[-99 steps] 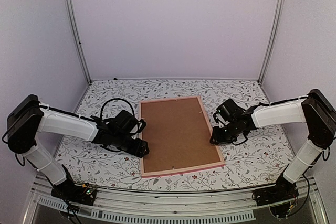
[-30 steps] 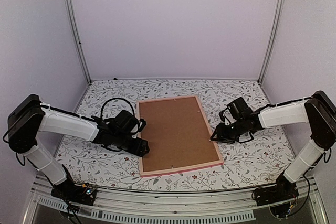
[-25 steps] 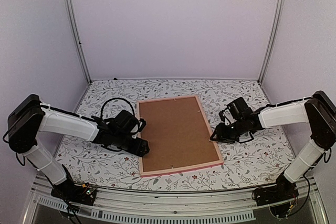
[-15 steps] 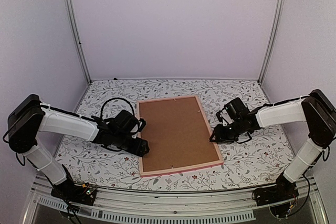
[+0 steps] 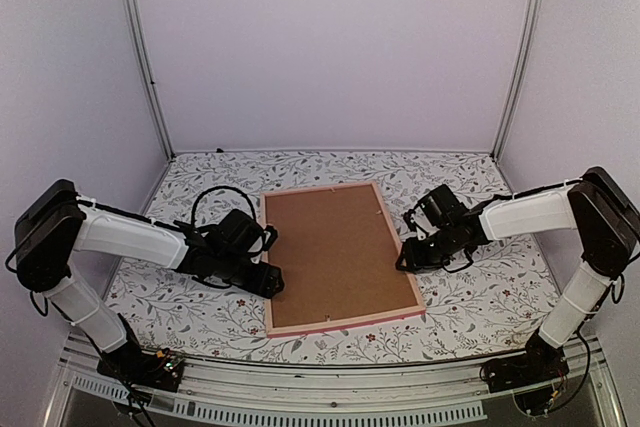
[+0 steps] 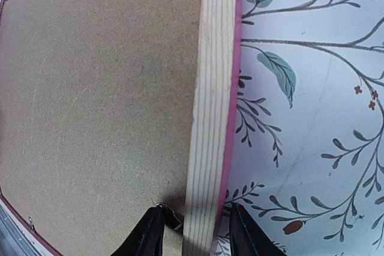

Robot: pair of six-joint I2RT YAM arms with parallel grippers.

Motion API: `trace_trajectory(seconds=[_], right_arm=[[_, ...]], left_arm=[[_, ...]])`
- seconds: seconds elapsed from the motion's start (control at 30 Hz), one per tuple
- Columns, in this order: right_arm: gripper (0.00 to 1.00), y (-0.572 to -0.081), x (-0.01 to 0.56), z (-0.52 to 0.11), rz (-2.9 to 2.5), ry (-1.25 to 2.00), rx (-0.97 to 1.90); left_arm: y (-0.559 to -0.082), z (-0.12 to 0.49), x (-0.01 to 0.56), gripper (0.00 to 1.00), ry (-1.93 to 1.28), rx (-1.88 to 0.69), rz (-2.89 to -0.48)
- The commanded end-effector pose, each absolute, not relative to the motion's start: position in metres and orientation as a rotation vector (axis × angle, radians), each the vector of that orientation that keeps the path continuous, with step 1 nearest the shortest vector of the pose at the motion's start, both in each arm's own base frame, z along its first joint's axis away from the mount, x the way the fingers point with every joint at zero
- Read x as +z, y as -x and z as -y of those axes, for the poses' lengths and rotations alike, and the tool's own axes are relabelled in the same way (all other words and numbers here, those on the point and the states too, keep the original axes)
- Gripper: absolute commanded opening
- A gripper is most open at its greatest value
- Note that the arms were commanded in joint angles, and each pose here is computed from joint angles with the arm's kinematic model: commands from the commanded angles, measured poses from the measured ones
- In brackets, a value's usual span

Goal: Put the photo into the frame
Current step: Press the fastener onto the backboard.

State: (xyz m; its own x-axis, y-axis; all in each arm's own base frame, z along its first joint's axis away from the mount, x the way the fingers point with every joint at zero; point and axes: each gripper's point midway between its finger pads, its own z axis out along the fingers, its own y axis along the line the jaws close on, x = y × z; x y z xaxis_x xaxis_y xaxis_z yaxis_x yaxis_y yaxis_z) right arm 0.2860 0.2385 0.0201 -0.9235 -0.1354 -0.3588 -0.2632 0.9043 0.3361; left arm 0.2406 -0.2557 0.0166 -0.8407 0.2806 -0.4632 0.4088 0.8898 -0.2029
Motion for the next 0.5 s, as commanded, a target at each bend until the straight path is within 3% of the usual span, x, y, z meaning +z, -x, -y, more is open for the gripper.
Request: trace_trajectory(seconds=[0.0, 0.2, 0.47], right_arm=[[0.39, -0.2840, 0.0159, -0.2366, -2.743, 0.372, 0.500], [0.39, -0.2811, 0.0119, -0.2384, -2.730, 0.457, 0.504], [0.29, -0.2790, 0.0104, -0.2412, -2.702, 0.536, 0.525]], left_arm=[[-0.2381, 0.2456, 0.0070, 0.75, -0.493, -0.375, -2.660], [-0.2371, 0.2442, 0.0060, 0.75, -0.491, -0.370, -2.663], [-0.2365, 0.2425, 0.0061, 0.75, -0.485, -0.368, -2.663]])
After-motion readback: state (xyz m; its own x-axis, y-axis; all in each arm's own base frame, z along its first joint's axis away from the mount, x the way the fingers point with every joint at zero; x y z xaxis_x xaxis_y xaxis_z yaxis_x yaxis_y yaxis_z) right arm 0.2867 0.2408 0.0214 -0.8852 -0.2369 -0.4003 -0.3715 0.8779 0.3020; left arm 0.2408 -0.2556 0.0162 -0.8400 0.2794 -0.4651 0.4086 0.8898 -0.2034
